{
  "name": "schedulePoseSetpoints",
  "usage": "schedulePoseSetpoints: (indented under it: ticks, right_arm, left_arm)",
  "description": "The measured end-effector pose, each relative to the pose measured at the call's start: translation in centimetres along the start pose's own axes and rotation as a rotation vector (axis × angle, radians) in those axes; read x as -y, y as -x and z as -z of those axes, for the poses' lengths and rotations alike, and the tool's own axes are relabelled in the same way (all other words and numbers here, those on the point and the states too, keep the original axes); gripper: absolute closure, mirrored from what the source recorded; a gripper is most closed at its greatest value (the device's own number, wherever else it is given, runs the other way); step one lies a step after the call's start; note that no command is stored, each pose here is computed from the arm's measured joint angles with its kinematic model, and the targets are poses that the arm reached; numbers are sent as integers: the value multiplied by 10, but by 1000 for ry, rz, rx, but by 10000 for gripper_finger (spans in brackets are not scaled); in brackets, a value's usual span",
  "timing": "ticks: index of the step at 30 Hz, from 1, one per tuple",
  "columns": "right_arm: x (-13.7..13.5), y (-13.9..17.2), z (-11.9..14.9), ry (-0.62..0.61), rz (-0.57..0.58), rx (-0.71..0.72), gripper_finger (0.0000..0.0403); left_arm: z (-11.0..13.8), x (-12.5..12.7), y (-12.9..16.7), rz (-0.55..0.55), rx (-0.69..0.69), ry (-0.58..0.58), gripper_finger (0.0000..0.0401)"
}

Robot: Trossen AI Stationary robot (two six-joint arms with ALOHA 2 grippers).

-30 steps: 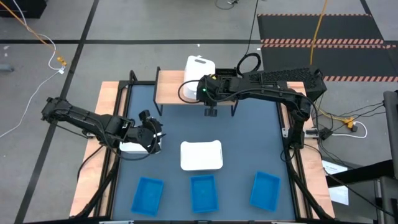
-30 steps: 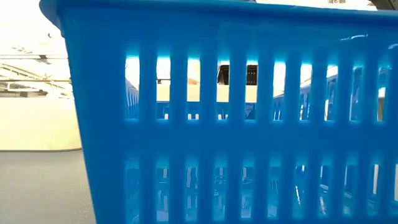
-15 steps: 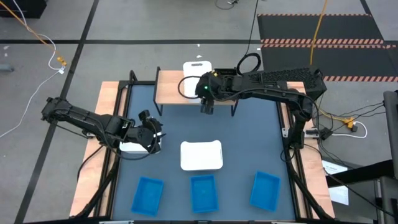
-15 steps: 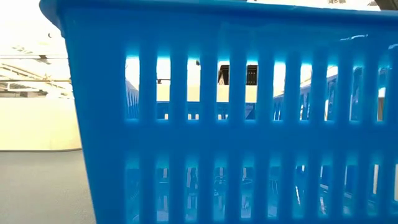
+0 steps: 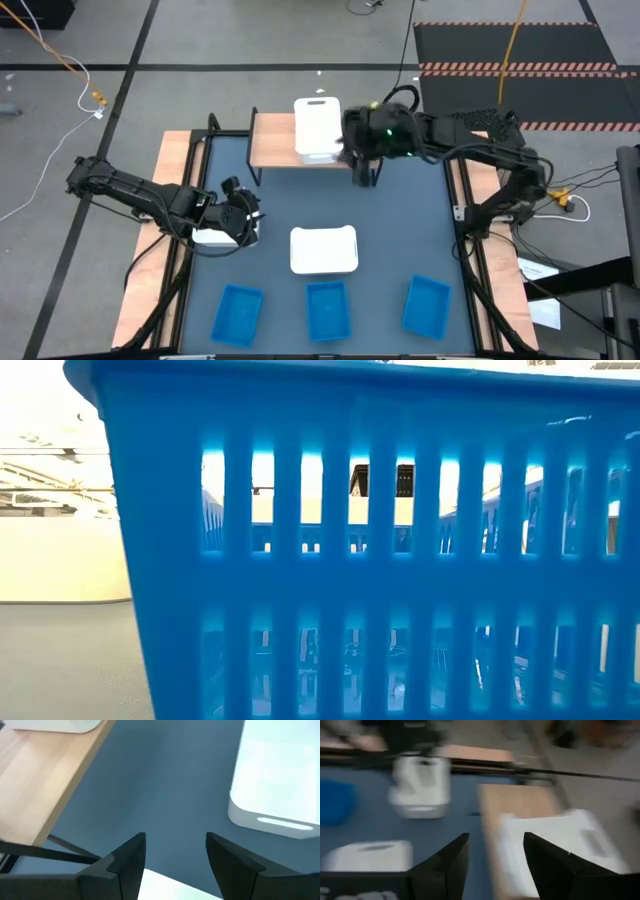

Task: Stack baskets on shelf by color
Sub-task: Stack the white bin on the white bin on the shelf

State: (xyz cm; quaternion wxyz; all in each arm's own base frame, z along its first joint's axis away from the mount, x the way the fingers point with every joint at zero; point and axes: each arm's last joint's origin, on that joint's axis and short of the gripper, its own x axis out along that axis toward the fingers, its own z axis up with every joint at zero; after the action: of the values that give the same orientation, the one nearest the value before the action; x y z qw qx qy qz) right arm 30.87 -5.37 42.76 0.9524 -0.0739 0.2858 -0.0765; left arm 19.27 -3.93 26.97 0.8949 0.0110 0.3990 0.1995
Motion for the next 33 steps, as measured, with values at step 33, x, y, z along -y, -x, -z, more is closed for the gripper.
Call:
schedulePoseSetpoints:
  ticks: [33]
  right_arm:
    - [-230,-106,130,-279,-342,-268,223]
  left_arm:
    - [23,94,-44,117,-81,-61,192]
